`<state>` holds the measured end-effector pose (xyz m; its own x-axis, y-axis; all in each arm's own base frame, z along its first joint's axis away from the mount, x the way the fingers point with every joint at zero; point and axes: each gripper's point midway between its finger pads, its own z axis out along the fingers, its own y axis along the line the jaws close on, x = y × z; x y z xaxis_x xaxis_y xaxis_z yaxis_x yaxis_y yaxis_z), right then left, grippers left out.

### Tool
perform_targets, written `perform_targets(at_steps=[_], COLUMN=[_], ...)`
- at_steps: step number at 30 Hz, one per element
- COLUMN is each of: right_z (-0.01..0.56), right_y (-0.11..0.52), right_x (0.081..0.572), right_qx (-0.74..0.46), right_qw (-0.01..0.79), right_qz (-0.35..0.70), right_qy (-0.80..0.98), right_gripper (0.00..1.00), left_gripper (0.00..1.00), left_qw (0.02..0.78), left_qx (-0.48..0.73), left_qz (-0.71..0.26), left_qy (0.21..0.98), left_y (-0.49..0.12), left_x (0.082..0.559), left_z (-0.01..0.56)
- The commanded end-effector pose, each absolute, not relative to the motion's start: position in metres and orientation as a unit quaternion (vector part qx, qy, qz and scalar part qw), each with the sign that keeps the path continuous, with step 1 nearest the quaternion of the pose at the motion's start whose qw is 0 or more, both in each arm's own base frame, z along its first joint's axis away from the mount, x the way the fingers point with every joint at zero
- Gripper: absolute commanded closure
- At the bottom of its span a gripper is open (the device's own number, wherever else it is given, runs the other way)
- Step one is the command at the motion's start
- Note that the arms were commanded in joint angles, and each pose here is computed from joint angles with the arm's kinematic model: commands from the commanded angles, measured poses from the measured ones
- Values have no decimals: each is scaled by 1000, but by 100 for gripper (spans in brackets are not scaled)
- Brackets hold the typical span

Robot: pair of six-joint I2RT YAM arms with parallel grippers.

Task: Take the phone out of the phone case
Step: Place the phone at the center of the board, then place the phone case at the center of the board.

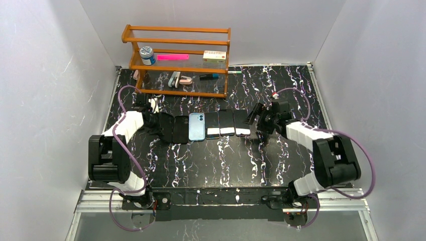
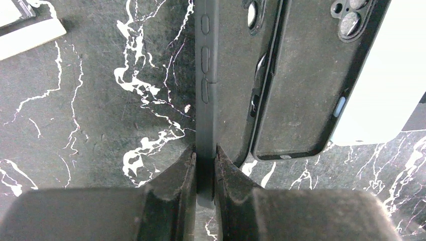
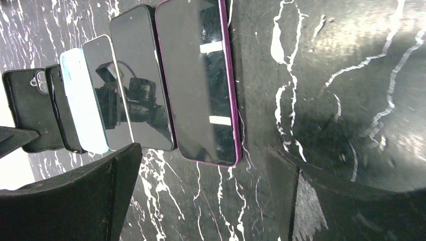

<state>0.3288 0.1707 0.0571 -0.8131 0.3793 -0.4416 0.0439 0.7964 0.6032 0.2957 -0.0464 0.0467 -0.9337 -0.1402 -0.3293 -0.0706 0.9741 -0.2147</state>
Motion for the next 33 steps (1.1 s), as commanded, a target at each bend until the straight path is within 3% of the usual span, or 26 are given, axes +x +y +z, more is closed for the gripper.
perform_targets(at_steps=[1, 16, 26, 33], right_z=[84, 190, 235, 280], right_y=[151, 94, 50, 23], right_x=[322, 286, 266, 251], right_qx=[104, 85, 102, 111], right_qw=[318, 482, 559, 614], right_qz=[252, 170, 90, 44], right_qy=[908, 856, 818, 780], right_gripper=[1, 1, 1, 1], left_gripper=[85, 2, 2, 2], left_qw=[157, 164, 202, 313], left_qx=[-40, -64, -91, -130], left_qz=[-162, -112, -28, 4], left_qy=[973, 978, 975, 941], left_y=[-83, -65, -33, -13], left_x=[298, 297, 293, 286], left_z=[31, 39, 65, 154])
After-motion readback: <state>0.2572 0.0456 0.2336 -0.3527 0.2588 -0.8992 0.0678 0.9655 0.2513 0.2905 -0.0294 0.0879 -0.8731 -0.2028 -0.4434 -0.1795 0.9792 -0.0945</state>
